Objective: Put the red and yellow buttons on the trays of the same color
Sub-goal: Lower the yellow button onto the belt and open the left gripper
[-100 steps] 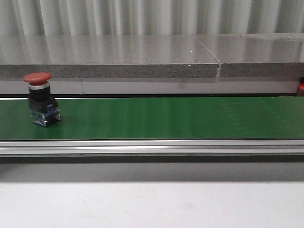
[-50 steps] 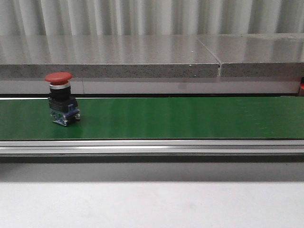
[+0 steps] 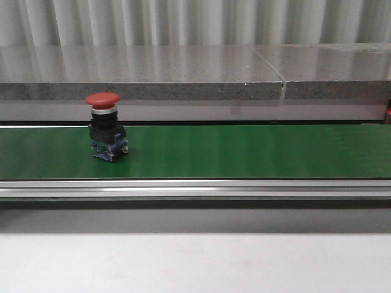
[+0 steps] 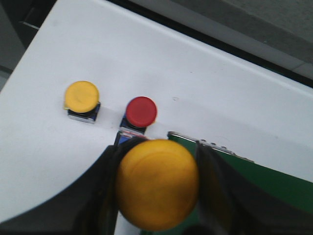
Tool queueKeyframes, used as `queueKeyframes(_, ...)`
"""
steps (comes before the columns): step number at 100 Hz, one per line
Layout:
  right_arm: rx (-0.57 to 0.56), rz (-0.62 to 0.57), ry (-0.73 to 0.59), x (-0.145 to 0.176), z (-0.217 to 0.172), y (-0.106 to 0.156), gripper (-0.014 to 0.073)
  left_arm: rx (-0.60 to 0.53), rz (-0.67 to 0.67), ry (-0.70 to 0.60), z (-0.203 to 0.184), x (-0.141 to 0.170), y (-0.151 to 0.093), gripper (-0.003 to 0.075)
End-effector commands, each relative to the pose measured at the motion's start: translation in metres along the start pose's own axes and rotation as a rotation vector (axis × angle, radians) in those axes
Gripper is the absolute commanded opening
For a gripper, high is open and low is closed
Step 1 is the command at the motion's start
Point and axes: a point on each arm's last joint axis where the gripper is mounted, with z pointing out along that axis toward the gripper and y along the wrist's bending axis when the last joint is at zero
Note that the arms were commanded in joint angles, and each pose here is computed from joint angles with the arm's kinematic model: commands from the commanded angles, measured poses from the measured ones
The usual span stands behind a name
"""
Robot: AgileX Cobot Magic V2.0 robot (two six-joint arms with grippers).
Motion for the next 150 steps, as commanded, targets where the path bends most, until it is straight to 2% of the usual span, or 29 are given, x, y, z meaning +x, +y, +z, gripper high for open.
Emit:
queueKeyframes(1,0.013,-0.012,-0.080,-0.011,-0.003,-0.002,-0.0068,0.050,0.036,-0.082,-0.021,-0.003,-0.023,-0.0011)
queueKeyframes(15,0.013,-0.012,-0.080,-0.011,-0.003,-0.002,-0.0068,0.094,0.080,-0.019,-0.010,0.014,-0.042,-0.0011)
queueKeyframes(32,0.013,-0.012,-0.080,-0.011,-0.003,-0.002,-0.0068,0.109,0.095,0.045,0.011,0.037,-0.050,-0.0011)
queueKeyframes(55,0.013,-0.012,-0.080,-0.011,-0.003,-0.002,-0.0068,0.083,0.107,0.061,0.030,0.057,-0.044,-0.0011)
queueKeyframes(92,0.013,-0.012,-0.080,-0.011,-0.003,-0.002,-0.0068,0.072,0.081,0.121,0.055,0.064,-0.037,0.0008)
queueKeyframes(97,0.013,-0.012,-0.080,-0.011,-0.003,-0.002,-0.0068,0.074,0.080,0.130,0.055,0.064,-0.038,0.0040)
queueKeyframes(104,0.013,-0.012,-0.080,-0.011,-0.003,-0.002,-0.0068,0.078,0.081,0.144,0.055,0.066,-0.038,0.0129)
queueKeyframes(109,0.013,-0.012,-0.080,-0.011,-0.003,-0.002,-0.0068,0.080,0.081,0.154,0.055,0.067,-0.038,0.0222)
queueKeyframes(125,0.013,-0.012,-0.080,-0.011,-0.003,-0.002,-0.0068,0.087,0.078,0.152,0.052,0.067,-0.039,0.0624)
queueKeyframes(130,0.013,-0.012,-0.080,-0.011,-0.003,-0.002,-0.0068,0.095,0.084,0.147,0.051,0.066,-0.041,0.0692)
queueKeyframes(137,0.013,-0.012,-0.080,-0.011,-0.003,-0.002,-0.0068,0.108,0.104,0.130,0.047,0.065,-0.045,0.0702)
queueKeyframes(150,0.013,-0.012,-0.080,-0.011,-0.003,-0.002,-0.0068,0.132,0.165,0.080,0.033,0.064,-0.059,0.0654)
